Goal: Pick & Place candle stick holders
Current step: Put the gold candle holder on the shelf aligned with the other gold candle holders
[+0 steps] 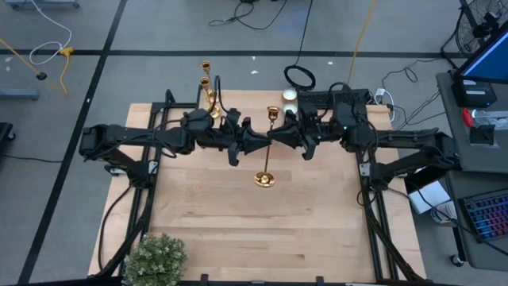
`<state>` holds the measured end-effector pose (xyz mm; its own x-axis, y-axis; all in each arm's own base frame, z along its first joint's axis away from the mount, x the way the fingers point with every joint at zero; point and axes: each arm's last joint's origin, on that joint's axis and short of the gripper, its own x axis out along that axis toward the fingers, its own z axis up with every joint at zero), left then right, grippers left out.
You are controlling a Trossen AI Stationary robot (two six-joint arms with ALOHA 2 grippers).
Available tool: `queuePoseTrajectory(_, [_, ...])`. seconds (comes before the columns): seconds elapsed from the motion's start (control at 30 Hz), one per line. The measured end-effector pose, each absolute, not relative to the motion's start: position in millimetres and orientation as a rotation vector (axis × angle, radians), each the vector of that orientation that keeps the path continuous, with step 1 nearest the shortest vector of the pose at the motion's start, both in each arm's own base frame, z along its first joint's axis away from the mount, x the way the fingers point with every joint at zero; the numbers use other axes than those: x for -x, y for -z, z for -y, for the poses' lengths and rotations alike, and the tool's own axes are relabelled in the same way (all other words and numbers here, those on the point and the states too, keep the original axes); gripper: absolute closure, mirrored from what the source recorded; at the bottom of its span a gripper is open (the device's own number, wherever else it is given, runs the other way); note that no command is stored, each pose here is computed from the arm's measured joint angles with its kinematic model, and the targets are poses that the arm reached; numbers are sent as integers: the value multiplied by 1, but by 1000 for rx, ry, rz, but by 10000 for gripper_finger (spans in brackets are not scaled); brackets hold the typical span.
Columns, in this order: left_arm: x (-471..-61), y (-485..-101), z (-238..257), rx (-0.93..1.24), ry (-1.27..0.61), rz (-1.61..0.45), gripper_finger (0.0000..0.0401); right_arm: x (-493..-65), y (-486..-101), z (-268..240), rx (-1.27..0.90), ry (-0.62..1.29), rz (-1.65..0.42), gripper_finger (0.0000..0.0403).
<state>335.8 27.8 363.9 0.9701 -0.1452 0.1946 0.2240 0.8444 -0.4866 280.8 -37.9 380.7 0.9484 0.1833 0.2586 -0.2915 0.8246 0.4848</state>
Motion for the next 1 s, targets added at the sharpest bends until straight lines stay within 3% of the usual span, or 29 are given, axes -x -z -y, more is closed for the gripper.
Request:
queuePoseTrajectory(0.33, [-336,-362,-31,610,204,130,329,-299,-404,38,-422,-255,105,395])
queuePoseTrajectory(1.0, [-307,-386,-29,599,107,156,357,-289,-414,42,-371,-204,141,401])
